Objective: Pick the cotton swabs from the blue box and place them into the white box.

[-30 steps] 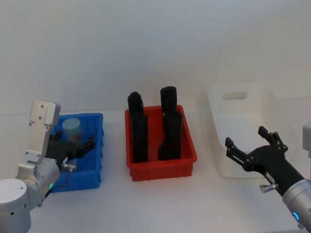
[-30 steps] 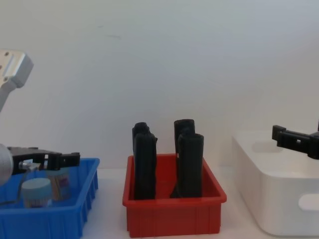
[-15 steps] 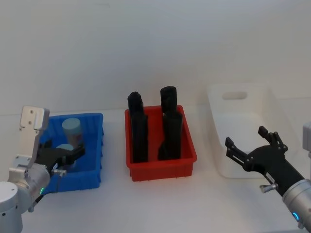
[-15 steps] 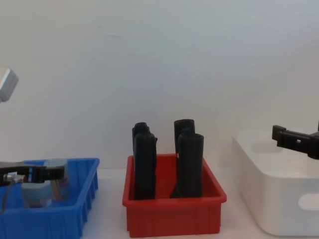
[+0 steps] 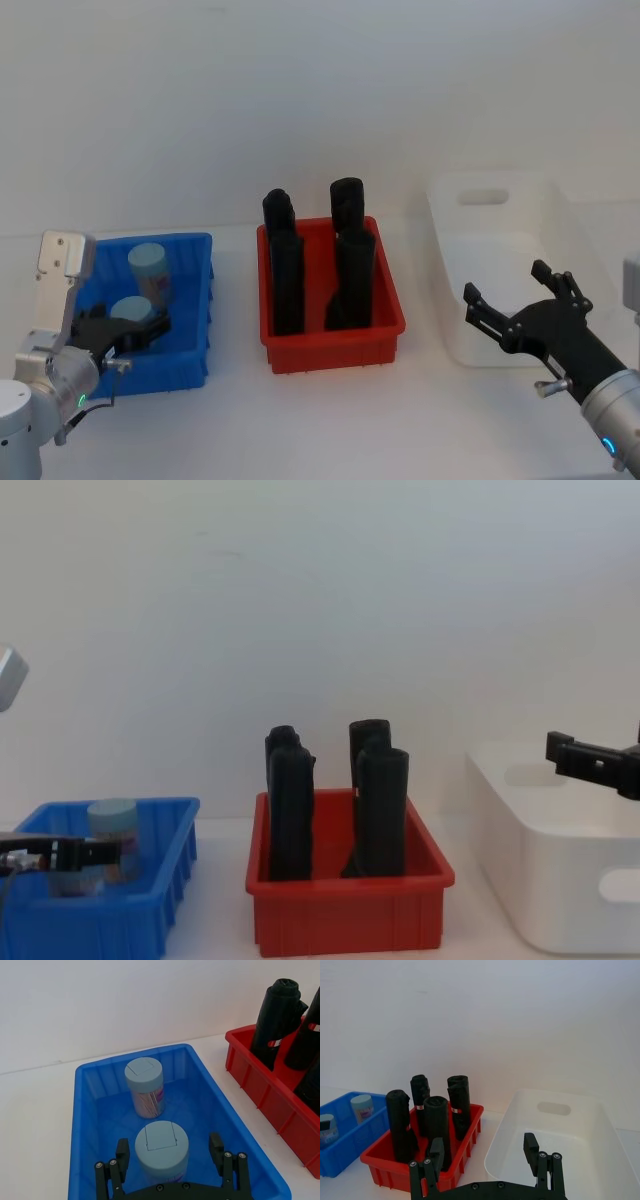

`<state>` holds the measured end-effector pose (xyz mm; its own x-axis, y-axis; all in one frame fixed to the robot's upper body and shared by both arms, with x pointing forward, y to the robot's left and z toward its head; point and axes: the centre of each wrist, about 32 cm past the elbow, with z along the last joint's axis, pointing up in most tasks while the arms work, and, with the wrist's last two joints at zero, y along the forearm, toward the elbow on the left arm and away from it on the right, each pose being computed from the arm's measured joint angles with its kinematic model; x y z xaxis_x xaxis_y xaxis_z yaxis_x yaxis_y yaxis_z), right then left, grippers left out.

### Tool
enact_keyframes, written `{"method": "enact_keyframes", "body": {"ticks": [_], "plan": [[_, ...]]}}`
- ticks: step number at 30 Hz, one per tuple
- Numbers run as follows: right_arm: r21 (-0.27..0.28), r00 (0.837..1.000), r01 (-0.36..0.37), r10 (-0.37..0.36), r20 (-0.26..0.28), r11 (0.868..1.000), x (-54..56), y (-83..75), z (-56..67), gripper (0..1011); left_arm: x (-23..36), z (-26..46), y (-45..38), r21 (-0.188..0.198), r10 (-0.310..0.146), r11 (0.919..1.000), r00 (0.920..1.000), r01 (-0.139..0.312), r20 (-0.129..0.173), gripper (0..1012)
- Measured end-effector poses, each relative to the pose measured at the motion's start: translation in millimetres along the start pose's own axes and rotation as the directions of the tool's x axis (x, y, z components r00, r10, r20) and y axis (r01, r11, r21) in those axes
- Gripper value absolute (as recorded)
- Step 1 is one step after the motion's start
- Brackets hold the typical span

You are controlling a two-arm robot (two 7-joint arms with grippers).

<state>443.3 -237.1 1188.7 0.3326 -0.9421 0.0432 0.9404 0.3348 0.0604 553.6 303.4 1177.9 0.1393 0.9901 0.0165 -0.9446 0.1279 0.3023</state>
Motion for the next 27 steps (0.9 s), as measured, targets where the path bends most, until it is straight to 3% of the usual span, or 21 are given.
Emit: {"method": "enact_keyframes", "body": {"ticks": [9,15,22,27], "plan": [[0.0,1.0,0.0,0.0,0.0,1.0,0.0,0.0,0.0,1002,4.4,-4.8,-4.0,0.006,-0.008,0.9999,0.9999,0.008,-0.01,1004],[0.0,1.0,0.0,0.0,0.0,1.0,0.0,0.0,0.0,1002,6.6,-7.7,-6.5,0.002,-0.017,0.9998,0.9998,0.017,-0.011,905],[0.0,1.0,0.0,0.0,0.0,1.0,0.0,0.0,0.0,1002,8.0,-9.4,-9.6,-0.014,-0.032,0.9994,0.9995,0.032,0.004,686],[0.0,1.0,0.0,0.0,0.0,1.0,0.0,0.0,0.0,1002,8.1,-9.3,-11.0,-0.022,-0.039,0.999,0.9991,0.04,0.016,659]]}}
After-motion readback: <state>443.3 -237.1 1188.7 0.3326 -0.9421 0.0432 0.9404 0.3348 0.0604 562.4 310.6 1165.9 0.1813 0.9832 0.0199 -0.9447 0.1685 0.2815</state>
